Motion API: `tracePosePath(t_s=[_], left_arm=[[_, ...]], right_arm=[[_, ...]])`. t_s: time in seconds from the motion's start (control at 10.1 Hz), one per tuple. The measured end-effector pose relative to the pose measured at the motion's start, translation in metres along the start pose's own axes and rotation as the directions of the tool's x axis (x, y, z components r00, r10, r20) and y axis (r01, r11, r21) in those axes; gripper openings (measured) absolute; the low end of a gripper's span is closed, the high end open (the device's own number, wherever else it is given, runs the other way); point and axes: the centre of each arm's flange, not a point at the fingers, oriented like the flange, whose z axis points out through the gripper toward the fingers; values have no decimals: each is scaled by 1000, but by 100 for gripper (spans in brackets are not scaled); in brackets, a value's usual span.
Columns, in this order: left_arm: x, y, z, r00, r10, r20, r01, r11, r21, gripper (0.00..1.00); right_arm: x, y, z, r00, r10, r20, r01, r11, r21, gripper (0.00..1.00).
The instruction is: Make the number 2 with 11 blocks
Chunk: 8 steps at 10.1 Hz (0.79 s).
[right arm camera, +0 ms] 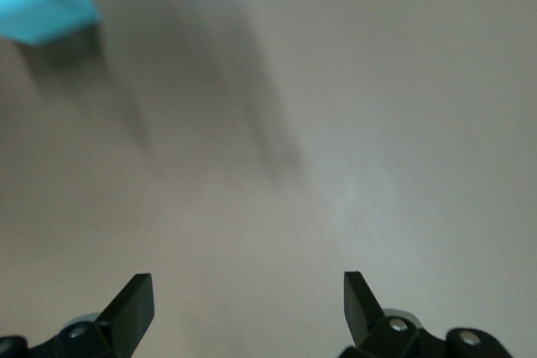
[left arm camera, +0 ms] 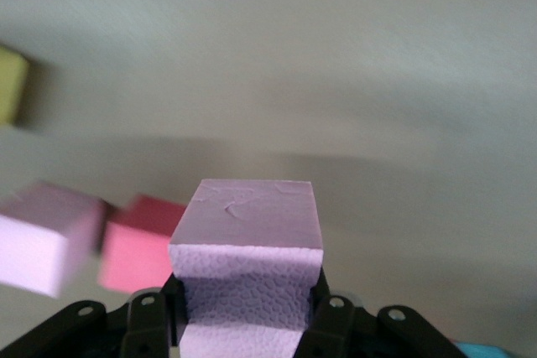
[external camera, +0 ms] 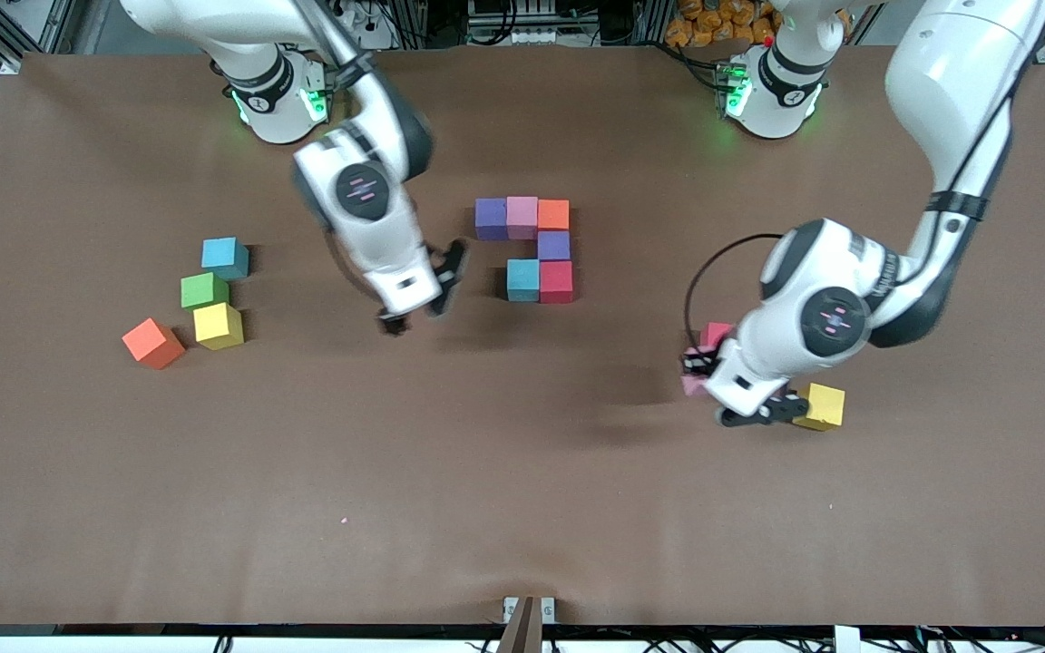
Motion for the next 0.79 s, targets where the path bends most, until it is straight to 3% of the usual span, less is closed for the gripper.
tracePosePath(t_s=[0.2,0.39,0.79], left_arm=[[-42,53,14,995,-99,12,99,995,18,56],[-81,94,23,981,-191,17,190,981,27,56],[-146,159,31,903,-428,34,429,903,-7,56]], right_arm=[[-61,42,7,994,106,-15,-107,994,-10,100],[-128,82,22,991,127,-38,-128,991,-30,100],[-285,139,57,957,287,-37,-288,957,-20,100]])
